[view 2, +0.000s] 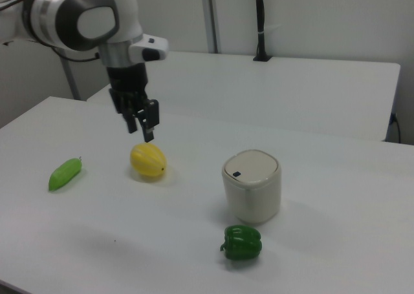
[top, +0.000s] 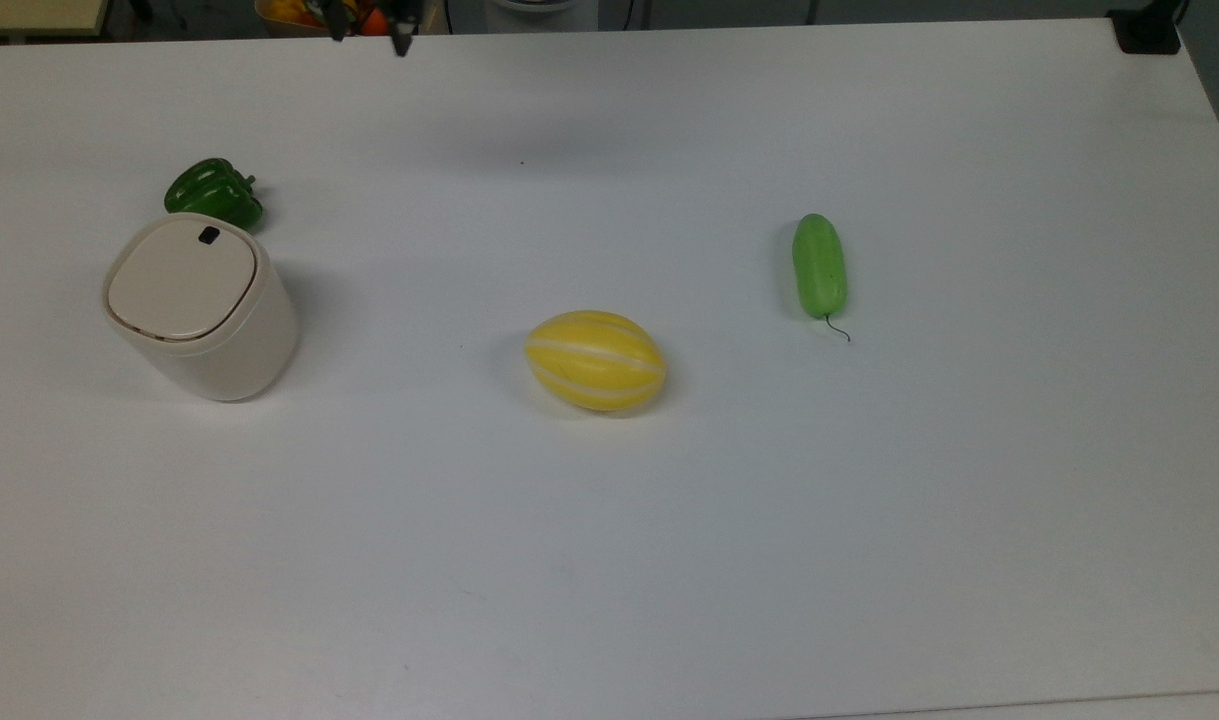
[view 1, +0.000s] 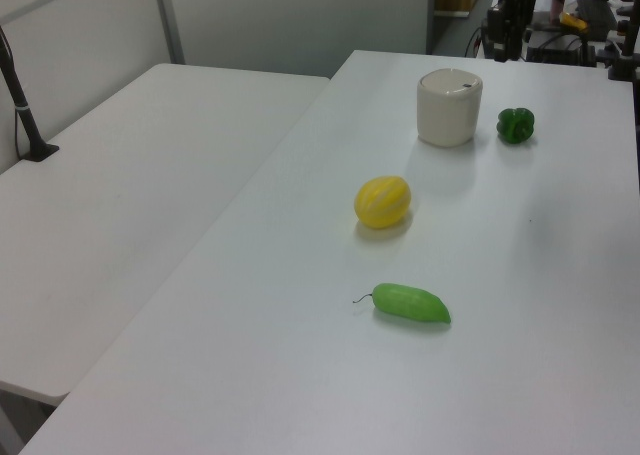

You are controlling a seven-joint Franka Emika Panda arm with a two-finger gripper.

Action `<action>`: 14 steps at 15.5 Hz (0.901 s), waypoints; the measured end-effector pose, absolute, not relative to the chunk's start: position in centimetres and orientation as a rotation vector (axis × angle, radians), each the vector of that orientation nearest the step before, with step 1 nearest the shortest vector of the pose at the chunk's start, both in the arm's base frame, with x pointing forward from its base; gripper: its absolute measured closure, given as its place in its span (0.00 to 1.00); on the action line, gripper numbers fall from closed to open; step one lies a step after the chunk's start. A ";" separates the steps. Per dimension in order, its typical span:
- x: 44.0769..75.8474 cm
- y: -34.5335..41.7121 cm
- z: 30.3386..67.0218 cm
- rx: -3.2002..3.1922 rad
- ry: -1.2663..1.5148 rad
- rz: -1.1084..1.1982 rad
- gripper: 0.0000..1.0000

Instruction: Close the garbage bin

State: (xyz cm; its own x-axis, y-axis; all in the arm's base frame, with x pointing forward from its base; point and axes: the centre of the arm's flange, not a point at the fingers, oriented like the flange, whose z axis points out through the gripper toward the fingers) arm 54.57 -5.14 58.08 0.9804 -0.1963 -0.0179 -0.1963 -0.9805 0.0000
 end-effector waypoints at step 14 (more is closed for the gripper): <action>53.6 -3.1 59.7 -3.128 0.210 0.016 0.00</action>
State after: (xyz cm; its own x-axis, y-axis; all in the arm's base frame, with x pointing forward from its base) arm 53.57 -3.10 59.66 0.9910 -0.1337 -0.0104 -0.1337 -0.9910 -0.0058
